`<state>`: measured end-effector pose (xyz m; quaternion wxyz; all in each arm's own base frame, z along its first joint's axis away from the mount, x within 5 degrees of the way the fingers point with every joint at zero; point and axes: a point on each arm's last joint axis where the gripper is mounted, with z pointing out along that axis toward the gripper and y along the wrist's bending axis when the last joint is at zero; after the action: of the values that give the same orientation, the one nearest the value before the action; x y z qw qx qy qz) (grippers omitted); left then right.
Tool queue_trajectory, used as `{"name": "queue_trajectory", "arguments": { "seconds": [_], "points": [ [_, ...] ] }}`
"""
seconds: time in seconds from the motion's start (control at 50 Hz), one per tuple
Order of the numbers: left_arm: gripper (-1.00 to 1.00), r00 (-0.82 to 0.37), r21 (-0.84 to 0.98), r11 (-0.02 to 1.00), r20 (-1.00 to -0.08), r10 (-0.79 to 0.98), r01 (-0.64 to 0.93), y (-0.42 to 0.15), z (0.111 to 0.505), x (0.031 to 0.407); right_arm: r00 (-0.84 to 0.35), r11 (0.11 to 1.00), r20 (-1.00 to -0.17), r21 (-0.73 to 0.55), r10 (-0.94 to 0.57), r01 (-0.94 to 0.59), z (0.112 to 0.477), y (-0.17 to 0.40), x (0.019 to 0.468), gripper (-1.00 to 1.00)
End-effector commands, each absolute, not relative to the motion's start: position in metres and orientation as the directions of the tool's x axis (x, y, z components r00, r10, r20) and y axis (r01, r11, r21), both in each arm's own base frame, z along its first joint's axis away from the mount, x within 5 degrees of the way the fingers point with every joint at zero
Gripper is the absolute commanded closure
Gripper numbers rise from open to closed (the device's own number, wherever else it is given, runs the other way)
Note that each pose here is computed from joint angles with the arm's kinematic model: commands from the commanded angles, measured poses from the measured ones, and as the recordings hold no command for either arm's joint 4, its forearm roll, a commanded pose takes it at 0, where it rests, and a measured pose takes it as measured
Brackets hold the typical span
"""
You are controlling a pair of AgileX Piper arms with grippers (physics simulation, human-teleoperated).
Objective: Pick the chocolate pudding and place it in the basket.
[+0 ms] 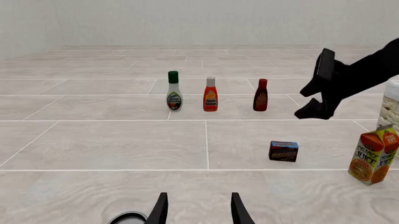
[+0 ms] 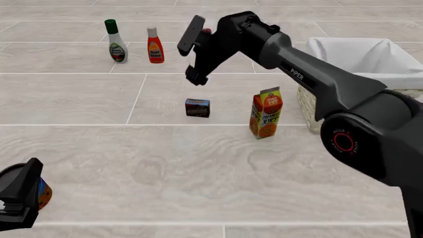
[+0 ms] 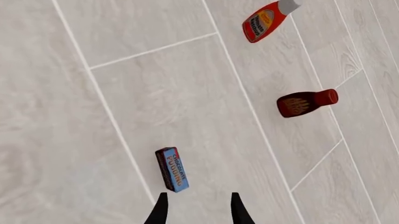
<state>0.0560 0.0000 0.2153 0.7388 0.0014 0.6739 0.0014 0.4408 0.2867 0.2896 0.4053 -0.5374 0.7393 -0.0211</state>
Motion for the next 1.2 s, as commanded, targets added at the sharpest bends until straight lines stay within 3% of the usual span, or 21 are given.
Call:
{"name": "queue_trajectory", "arguments": {
  "seconds": [0.02, 1.2],
  "points": [
    [-1.00, 0.092, 0.005, 1.000, -0.996, 0.005, -0.001, 0.000, 0.214, 0.056, -0.112, 0.423, -0.565, -0.456, -0.817, -0.783, 0.277, 0.288, 0.451, -1.00],
    [-1.00, 0.092, 0.004, 1.000, -0.996, 0.004, -0.001, 0.000, 0.215, 0.056, -0.150, 0.411, -0.530, -0.420, -0.835, -0.809, 0.216, 0.307, 0.477, -1.00]
  ]
}}
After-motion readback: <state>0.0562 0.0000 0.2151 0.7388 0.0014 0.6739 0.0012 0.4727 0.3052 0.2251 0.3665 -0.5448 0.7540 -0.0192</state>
